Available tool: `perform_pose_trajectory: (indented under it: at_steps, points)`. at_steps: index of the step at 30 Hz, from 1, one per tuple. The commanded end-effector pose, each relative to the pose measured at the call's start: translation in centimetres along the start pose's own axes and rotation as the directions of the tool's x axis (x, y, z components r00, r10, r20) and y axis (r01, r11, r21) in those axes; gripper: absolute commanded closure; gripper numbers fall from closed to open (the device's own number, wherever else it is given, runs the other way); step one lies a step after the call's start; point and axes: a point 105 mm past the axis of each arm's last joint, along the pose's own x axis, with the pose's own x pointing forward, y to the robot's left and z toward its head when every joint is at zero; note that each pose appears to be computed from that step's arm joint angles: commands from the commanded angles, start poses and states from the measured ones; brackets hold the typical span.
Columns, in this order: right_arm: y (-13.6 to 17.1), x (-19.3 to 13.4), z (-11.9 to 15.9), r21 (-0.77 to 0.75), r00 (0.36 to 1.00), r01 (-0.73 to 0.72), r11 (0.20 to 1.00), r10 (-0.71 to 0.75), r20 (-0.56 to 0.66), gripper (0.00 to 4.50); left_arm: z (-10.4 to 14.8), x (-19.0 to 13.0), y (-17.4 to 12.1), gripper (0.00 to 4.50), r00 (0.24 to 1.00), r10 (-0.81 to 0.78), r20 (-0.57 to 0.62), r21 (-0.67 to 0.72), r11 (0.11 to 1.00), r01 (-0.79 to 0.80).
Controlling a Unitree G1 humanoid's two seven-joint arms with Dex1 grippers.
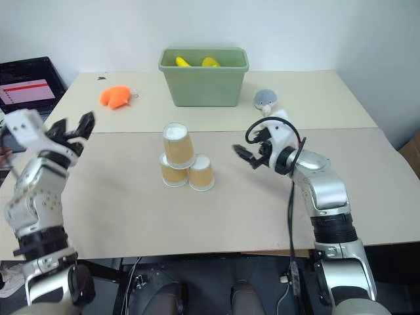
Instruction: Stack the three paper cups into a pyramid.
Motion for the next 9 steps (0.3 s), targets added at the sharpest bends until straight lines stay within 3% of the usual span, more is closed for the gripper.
perform_pose_trajectory:
  at_steps: [1, 9]
  points:
    - [-1.6, 0.1, -1.0, 0.022, 0.986, 0.169, 0.985, -0.169, -0.009, 0.00, 0.5, -1.5, 1.5, 0.05, 0.991, 0.111, 0.076, 0.061, 0.991, -0.116]
    - [-1.4, 0.5, -4.4, 0.077, 0.950, 0.309, 0.948, -0.304, -0.072, 0.00, -2.7, -2.9, 3.5, 0.05, 0.981, 0.192, 0.027, 0.075, 0.978, -0.194]
